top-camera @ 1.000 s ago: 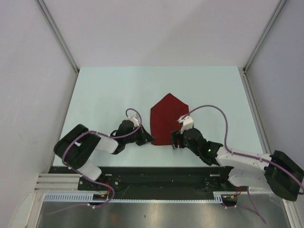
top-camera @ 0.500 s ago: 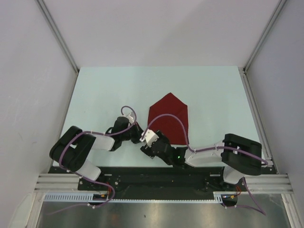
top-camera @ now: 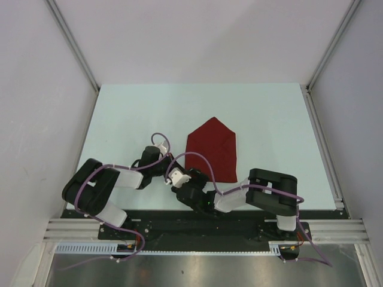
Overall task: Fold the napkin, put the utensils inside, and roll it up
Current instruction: Roll the napkin with the utensil
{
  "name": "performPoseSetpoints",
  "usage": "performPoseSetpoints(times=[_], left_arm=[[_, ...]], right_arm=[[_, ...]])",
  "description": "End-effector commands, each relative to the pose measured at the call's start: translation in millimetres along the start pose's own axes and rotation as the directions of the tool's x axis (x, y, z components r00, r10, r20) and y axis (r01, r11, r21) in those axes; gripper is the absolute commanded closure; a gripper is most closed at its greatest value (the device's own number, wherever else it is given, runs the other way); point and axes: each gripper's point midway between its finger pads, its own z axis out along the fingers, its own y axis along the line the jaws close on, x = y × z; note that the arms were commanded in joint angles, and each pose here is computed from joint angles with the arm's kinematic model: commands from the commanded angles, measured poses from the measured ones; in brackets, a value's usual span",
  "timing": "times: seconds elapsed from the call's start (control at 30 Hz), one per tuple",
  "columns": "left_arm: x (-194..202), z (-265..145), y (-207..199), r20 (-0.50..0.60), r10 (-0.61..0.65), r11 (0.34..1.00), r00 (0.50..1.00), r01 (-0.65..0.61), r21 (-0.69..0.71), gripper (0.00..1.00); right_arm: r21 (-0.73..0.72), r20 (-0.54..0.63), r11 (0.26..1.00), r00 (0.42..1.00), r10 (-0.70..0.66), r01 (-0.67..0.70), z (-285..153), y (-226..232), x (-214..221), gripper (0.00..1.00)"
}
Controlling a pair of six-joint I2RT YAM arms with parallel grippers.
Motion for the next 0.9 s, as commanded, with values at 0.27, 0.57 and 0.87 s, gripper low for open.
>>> performPoseSetpoints(times=[0.27, 0.57, 0.87], left_arm=[[-11.6, -10.2, -5.2, 0.013, 0.031, 0.999, 0.999, -0.032, 0.031, 1.00], [-13.3, -10.3, -0.7, 0.011, 0.030, 0.999, 0.999, -0.030, 0.019, 1.00], [-21.7, -12.2, -1.7, 0.047, 0.081, 0.997, 0.996, -0.082, 0.007, 0.98]], right_arm=[[0.235, -0.086, 0.972, 0.996, 0.021, -0.001, 3.8, -46.2, 20.6, 0.24], [0.231, -0.124, 0.972, 0.992, -0.004, 0.033, -4.6, -50.5, 39.1, 0.38], [0.099, -0.117, 0.994, 0.992, -0.041, 0.052, -5.1, -33.4, 37.3, 0.67]])
